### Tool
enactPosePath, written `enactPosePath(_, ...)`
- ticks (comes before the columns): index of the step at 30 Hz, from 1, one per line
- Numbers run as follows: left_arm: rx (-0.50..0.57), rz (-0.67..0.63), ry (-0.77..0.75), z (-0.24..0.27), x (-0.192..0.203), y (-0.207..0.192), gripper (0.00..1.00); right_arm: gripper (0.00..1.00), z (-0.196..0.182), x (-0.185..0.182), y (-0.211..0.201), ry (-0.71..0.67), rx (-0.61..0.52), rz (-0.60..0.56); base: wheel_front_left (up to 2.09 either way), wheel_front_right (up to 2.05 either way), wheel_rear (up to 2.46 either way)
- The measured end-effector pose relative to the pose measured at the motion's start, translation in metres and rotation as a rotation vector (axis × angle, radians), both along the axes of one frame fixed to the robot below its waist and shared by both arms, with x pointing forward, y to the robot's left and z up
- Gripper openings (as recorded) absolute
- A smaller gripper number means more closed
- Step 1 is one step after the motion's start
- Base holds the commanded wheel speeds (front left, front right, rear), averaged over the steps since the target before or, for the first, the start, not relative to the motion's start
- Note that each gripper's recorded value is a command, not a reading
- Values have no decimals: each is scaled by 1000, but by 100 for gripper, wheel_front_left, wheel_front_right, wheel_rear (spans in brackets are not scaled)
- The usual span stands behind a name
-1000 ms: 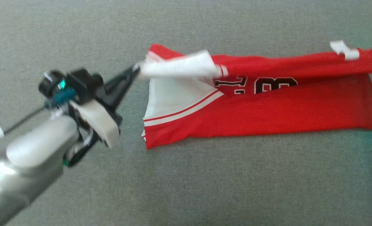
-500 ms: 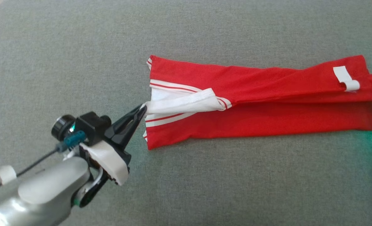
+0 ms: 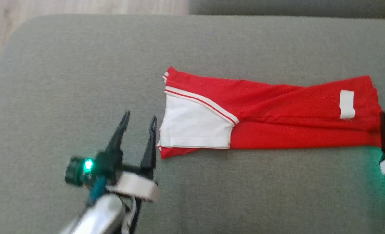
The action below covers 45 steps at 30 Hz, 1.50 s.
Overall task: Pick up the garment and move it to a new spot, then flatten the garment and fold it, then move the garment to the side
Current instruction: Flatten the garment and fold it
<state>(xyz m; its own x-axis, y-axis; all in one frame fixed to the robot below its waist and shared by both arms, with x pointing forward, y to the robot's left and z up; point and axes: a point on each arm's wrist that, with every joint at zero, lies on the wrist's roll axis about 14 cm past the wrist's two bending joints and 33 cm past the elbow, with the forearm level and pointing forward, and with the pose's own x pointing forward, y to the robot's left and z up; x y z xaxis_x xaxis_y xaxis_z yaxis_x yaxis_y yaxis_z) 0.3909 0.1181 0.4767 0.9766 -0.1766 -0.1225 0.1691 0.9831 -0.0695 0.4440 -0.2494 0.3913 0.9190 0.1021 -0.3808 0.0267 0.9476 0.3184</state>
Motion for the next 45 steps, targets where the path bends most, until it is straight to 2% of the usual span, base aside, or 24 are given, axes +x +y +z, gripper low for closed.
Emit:
enactPosePath(7,-2,137,-81,13,-40,7,100,100,-13,-6,6,36,-32,-20,0,0,0)
enactPosePath(15,17,240,-146,27,-64,21,100,100,-40,-4,2,168,-92,-65,0,0,0)
enactPosePath(16,17,249,-152,28,-66,23,100,85,-42,-2,4,181,-88,-64,0,0,0)
enactPosePath(17,21,255,-155,29,-67,24,100,35,-43,0,8,189,-81,-60,0,0,0)
enactPosePath(18,25,255,-157,29,-67,26,100,0,-43,2,13,191,-75,-53,0,0,0)
enactPosePath(23,45,255,-172,30,-68,29,100,0,-37,6,21,164,-52,-48,0,0,0)
enactPosePath(29,49,234,-180,30,-67,26,100,0,-12,10,-21,87,-122,-95,0,0,0)
enactPosePath(34,47,209,-170,26,-69,22,100,0,15,17,-36,7,-145,-88,0,0,0)
enactPosePath(37,50,200,-178,28,-68,23,100,0,50,34,-9,-123,-92,-22,0,0,0)
enactPosePath(41,50,167,-177,26,-71,16,100,0,103,47,51,-301,21,113,0,0,0)
enactPosePath(45,65,149,-172,22,-74,14,100,0,124,39,115,-342,92,265,0,0,0)
